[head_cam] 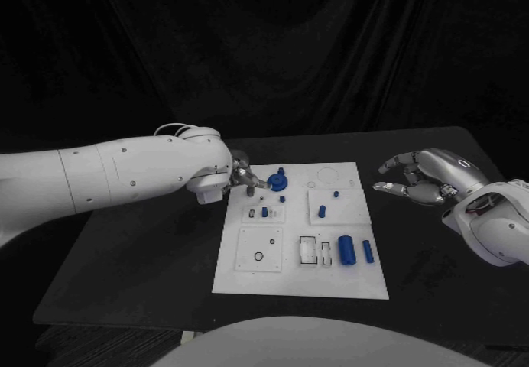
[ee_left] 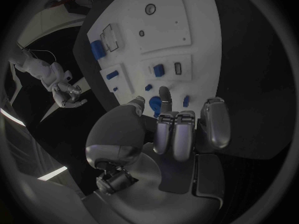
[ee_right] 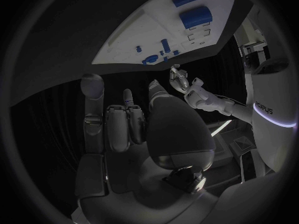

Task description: Assemble the parts on the task board

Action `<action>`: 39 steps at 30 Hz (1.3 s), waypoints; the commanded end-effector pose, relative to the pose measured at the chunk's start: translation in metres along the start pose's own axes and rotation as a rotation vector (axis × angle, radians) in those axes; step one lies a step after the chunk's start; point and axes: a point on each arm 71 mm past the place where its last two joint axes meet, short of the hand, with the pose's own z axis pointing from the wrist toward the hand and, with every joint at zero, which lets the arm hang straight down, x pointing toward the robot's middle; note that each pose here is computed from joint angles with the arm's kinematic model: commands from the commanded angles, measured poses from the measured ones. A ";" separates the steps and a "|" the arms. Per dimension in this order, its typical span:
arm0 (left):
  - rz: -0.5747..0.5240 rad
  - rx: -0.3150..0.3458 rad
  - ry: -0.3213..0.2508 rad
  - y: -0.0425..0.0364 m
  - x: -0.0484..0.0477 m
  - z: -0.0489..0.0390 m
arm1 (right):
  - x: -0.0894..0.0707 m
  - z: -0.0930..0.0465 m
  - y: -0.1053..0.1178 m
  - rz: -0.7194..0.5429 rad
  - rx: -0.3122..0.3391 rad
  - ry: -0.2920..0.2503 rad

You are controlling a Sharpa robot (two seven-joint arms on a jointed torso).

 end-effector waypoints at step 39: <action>0.072 0.003 -0.056 0.0280 -0.0188 0.0490 | 0.005 -0.003 0.007 0.018 -0.025 0.009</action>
